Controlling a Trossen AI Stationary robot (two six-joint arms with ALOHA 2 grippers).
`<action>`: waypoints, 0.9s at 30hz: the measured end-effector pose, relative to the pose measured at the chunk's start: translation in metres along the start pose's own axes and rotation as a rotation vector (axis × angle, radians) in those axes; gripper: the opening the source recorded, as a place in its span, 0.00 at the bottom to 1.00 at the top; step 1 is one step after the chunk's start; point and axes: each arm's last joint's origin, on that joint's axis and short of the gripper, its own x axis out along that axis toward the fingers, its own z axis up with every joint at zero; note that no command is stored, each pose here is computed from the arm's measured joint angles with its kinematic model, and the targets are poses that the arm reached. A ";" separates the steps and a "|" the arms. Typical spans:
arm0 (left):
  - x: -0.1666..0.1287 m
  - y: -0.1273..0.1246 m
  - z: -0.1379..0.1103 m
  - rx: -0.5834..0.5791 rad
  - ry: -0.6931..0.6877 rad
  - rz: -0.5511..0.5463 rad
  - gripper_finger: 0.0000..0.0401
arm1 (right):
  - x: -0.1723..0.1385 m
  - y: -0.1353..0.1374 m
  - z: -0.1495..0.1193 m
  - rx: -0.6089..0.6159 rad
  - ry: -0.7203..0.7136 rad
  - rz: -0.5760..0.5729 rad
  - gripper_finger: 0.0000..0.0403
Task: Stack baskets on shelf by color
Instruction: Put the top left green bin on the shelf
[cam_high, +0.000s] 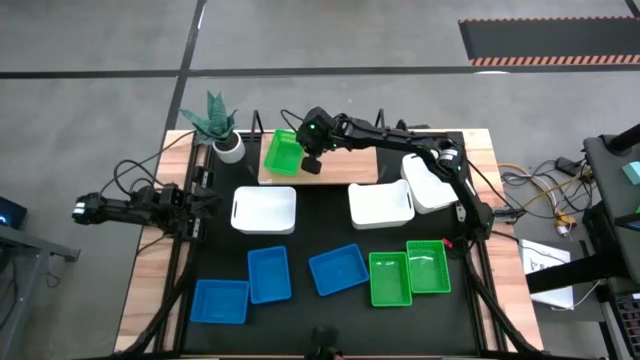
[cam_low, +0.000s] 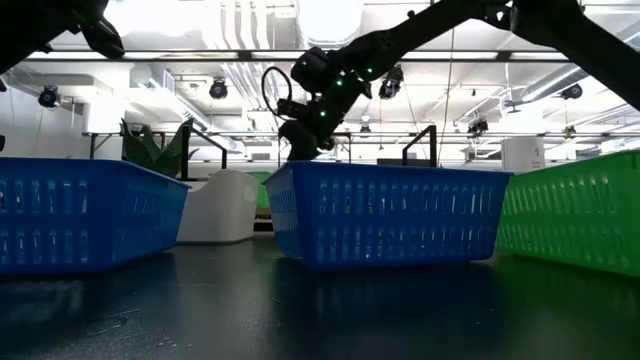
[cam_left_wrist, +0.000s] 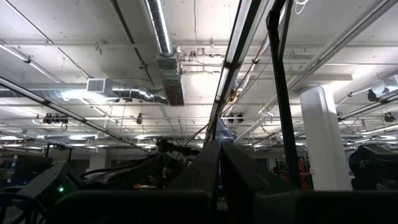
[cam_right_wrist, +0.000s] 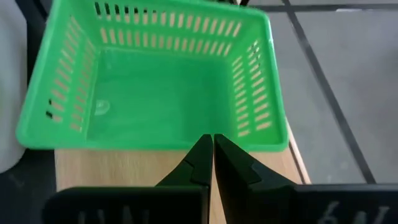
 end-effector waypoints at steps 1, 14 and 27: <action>0.000 0.000 0.000 0.000 0.000 0.000 0.00 | 0.000 0.000 0.000 -0.006 0.001 0.000 0.02; 0.000 0.000 0.000 -0.006 0.002 -0.001 0.00 | -0.020 -0.003 -0.004 -0.016 0.109 -0.029 0.02; 0.000 0.000 0.000 0.000 0.002 0.000 0.00 | 0.011 -0.002 -0.006 0.000 -0.003 -0.007 0.02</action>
